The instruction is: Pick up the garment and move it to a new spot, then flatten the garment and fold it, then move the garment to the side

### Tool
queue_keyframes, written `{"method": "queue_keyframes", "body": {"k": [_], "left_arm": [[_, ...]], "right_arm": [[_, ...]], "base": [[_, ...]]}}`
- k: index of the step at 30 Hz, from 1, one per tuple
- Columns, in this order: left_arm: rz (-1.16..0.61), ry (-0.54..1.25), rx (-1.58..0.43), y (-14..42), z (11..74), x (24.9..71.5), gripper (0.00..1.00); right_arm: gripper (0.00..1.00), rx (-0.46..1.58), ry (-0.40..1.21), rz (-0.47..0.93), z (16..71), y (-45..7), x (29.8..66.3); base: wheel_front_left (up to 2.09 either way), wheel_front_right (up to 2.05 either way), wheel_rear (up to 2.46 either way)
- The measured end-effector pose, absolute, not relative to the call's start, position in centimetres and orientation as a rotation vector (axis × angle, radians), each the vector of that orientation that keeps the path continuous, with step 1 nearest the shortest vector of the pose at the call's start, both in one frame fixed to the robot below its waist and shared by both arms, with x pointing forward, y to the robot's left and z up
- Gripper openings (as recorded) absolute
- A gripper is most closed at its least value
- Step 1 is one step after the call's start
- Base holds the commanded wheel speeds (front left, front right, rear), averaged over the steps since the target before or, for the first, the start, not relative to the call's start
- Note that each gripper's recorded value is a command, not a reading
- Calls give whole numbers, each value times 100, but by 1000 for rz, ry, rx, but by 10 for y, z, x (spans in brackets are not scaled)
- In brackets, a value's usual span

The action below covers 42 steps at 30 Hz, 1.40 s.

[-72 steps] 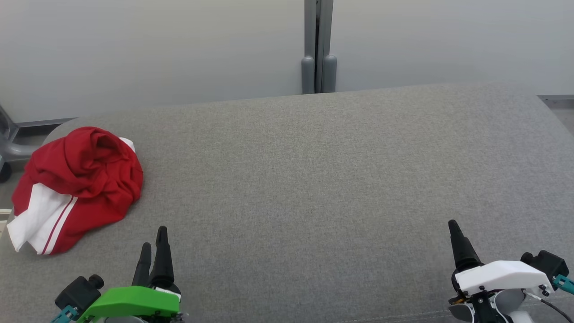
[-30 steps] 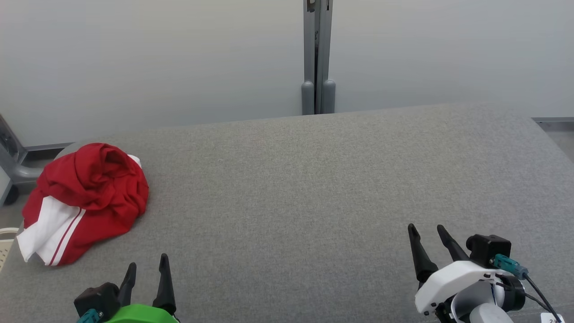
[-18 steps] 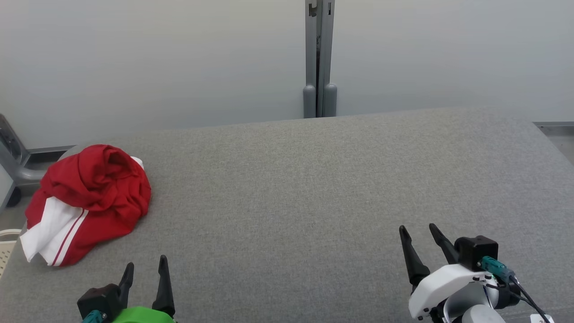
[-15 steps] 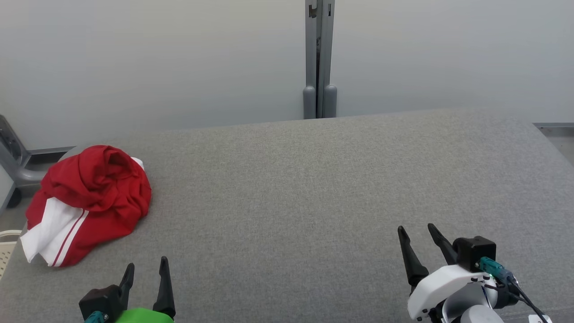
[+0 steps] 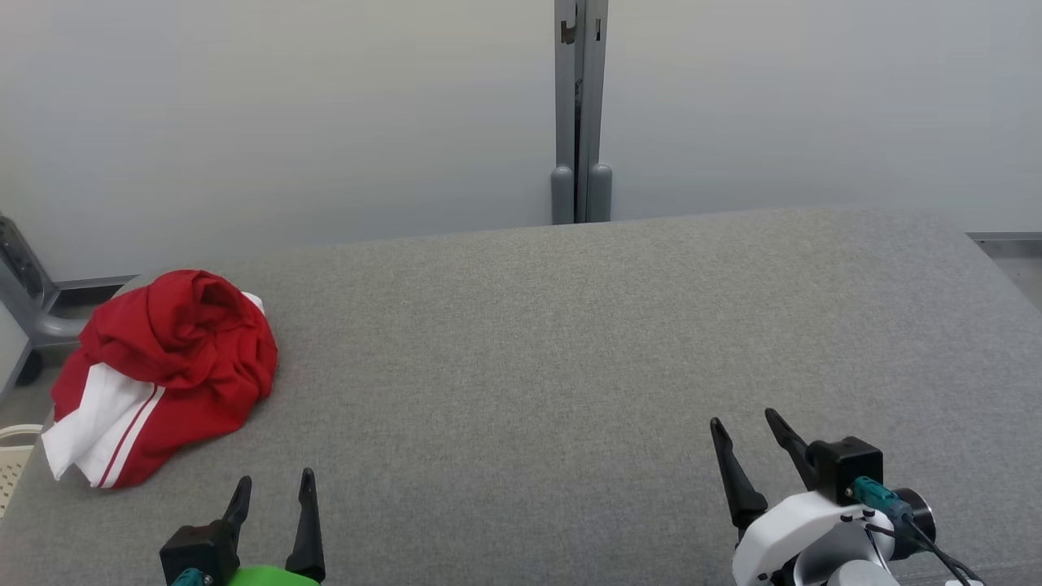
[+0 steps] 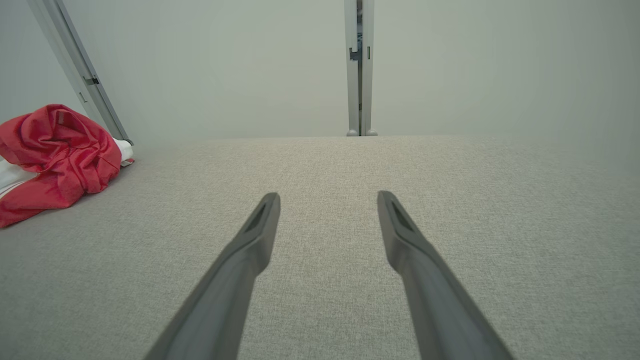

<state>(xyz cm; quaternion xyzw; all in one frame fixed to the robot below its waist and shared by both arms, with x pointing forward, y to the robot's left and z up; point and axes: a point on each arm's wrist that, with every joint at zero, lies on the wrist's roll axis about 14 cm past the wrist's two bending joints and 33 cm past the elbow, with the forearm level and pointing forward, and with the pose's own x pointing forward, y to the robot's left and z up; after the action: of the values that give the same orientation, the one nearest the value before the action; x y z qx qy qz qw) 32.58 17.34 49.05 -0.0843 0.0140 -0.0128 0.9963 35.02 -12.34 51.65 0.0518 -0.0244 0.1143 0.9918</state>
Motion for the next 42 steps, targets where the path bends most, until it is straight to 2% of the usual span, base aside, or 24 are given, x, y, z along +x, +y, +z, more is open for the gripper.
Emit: {"method": "queue_keyframes", "body": {"k": [24, 42], "left_arm": [[1, 56, -188, 180, 486, 321, 100], [218, 52, -175, 257, 486, 274, 100]], "right_arm": [[100, 122, -43, 246, 513, -117, 354], [100, 150, -25, 473, 512, -37, 365]], "base": [[0, 0, 0], [0, 0, 0]]}}
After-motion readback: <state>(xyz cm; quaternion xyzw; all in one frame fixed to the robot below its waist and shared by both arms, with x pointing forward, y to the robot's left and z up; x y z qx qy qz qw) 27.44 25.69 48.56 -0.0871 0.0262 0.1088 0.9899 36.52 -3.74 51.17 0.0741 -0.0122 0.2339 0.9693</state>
